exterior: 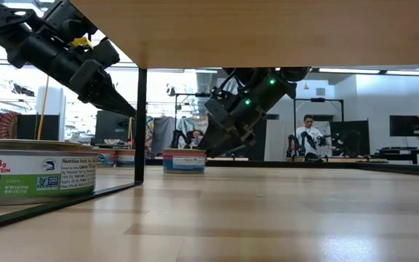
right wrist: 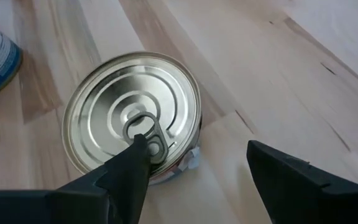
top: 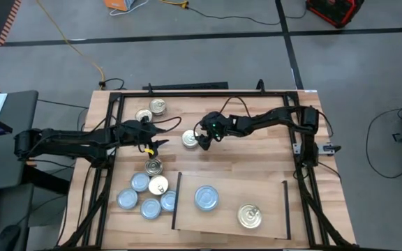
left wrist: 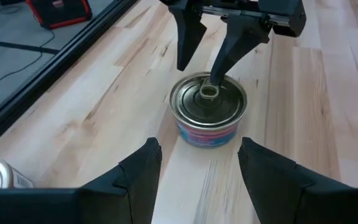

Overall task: Stack canned seafood by type on shelf
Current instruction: Stack the blue-pink tuna can on the top of the blue-pink tuna can on the shelf

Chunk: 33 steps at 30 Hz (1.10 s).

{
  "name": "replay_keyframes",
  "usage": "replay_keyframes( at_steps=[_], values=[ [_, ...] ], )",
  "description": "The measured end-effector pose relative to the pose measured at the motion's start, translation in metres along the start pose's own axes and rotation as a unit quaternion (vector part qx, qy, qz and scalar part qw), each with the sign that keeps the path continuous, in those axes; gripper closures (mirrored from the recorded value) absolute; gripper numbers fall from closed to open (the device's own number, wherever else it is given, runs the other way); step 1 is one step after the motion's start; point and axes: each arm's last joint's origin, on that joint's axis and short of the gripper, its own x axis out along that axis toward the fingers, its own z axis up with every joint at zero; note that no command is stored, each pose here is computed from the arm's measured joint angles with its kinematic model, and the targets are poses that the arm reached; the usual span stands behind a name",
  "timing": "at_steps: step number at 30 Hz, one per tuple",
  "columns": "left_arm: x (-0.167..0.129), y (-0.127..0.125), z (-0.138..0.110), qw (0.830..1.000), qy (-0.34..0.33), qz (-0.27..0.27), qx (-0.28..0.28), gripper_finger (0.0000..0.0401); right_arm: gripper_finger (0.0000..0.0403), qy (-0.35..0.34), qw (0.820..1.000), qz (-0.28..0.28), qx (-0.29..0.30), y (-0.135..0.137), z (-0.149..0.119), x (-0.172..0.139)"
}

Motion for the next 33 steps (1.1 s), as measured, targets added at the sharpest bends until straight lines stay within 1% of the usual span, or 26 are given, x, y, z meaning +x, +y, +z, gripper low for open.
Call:
replay_keyframes(
  at_steps=[3,9,12,14,19,22,26,31,33],
  values=[
    [0.000,0.000,0.000,1.000,0.000,0.000,-0.001,0.0196,0.0112,0.016,1.000,-0.003,-0.008,-0.001,-0.002,-0.002],
    [0.000,0.000,0.000,1.000,0.001,0.000,0.000,0.0196,0.0113,0.023,1.000,-0.007,-0.006,-0.006,-0.002,-0.005],
    [0.000,0.000,-0.001,1.000,0.004,0.000,0.000,0.0196,0.0113,0.029,0.999,-0.007,-0.020,-0.005,-0.001,-0.009],
    [0.000,0.000,-0.001,1.000,0.006,0.000,0.000,0.0196,0.0113,0.043,0.999,-0.010,-0.029,-0.006,-0.002,-0.014],
    [0.000,0.000,-0.002,1.000,0.012,0.000,0.002,0.0196,0.0113,0.069,0.997,-0.015,-0.030,-0.006,-0.001,-0.028],
    [0.000,0.000,-0.003,1.000,0.014,-0.001,0.002,0.0196,0.0113,0.083,0.996,-0.019,-0.015,-0.006,0.000,-0.039],
    [0.000,0.000,-0.003,1.000,0.015,-0.001,0.002,0.0196,0.0113,0.099,0.994,-0.031,0.033,-0.012,0.001,-0.051],
    [0.000,0.000,-0.005,1.000,0.025,-0.001,-0.005,0.0196,0.0113,0.102,0.991,-0.031,0.082,-0.010,-0.001,-0.050],
    [0.000,0.000,-0.007,0.999,0.034,-0.001,-0.007,0.0196,0.0113,0.116,0.988,-0.048,0.096,-0.010,-0.003,-0.051]
  ],
)
